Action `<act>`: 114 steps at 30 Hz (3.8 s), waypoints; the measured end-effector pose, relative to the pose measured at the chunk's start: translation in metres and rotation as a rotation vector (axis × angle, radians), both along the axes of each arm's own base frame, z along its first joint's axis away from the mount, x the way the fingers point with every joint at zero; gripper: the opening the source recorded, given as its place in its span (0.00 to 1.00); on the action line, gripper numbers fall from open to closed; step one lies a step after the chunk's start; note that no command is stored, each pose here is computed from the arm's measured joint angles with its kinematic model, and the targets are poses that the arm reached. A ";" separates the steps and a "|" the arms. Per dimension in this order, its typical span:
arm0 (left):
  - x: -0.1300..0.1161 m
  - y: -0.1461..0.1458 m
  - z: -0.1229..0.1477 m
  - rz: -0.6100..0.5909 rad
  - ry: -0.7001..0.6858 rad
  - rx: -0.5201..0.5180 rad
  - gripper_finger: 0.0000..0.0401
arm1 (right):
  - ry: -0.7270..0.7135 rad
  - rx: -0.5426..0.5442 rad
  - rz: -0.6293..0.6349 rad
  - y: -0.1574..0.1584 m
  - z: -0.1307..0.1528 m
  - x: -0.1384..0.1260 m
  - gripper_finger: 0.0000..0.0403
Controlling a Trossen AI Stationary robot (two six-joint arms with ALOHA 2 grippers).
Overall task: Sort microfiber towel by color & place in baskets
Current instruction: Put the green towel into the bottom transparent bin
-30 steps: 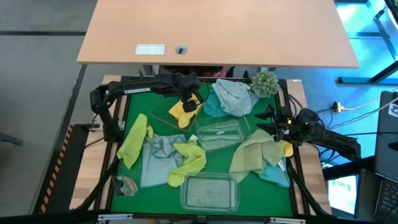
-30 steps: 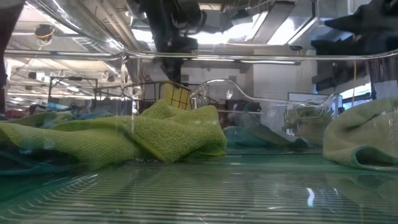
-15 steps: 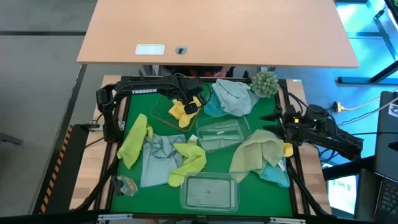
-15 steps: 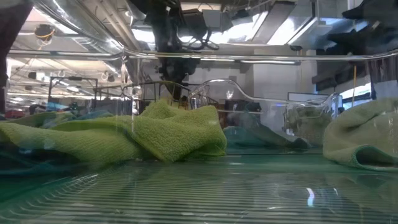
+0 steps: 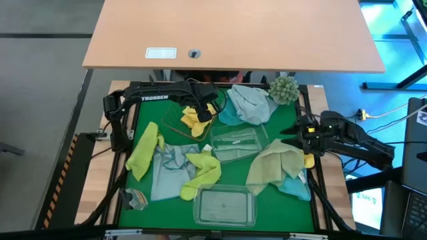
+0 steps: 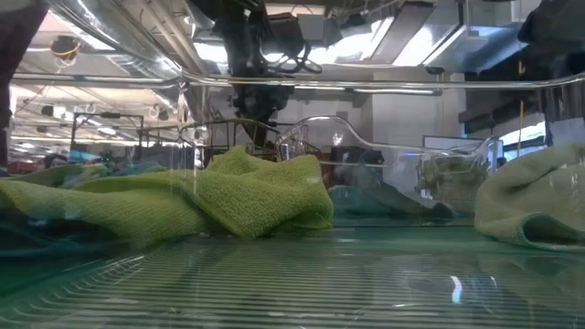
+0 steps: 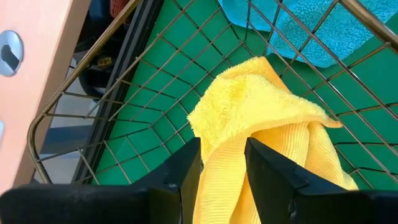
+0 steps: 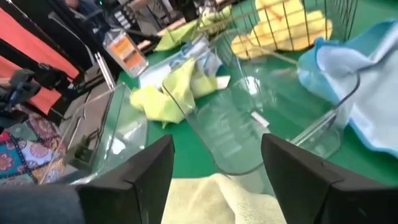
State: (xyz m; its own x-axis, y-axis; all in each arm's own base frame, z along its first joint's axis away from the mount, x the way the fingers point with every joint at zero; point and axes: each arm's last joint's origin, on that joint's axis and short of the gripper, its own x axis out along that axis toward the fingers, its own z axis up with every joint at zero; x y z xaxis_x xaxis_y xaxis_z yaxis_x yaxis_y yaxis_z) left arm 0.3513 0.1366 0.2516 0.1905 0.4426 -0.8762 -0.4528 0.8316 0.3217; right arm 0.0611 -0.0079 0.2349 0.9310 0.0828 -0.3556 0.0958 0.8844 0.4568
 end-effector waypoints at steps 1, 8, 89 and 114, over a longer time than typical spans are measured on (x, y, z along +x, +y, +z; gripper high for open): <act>0.000 0.000 0.000 -0.001 0.000 0.000 0.30 | 0.011 0.006 0.006 0.000 0.000 0.002 0.60; 0.000 0.000 0.000 -0.004 -0.003 -0.007 0.30 | 0.158 0.065 0.029 -0.002 -0.010 0.011 0.60; 0.001 0.000 0.001 -0.004 -0.012 -0.006 0.30 | 0.613 0.244 0.115 -0.011 -0.045 0.048 0.59; 0.001 0.000 0.001 -0.004 -0.011 -0.006 0.30 | 0.814 0.209 0.013 -0.022 -0.070 0.071 0.47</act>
State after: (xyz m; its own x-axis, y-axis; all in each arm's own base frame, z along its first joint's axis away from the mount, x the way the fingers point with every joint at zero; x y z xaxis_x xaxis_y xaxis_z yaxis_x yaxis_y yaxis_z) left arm 0.3520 0.1365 0.2521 0.2021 0.4368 -0.8765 -0.4529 0.8352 0.3118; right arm 0.1325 -0.0300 0.1651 0.3886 0.2309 -0.8920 0.4567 0.7925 0.4041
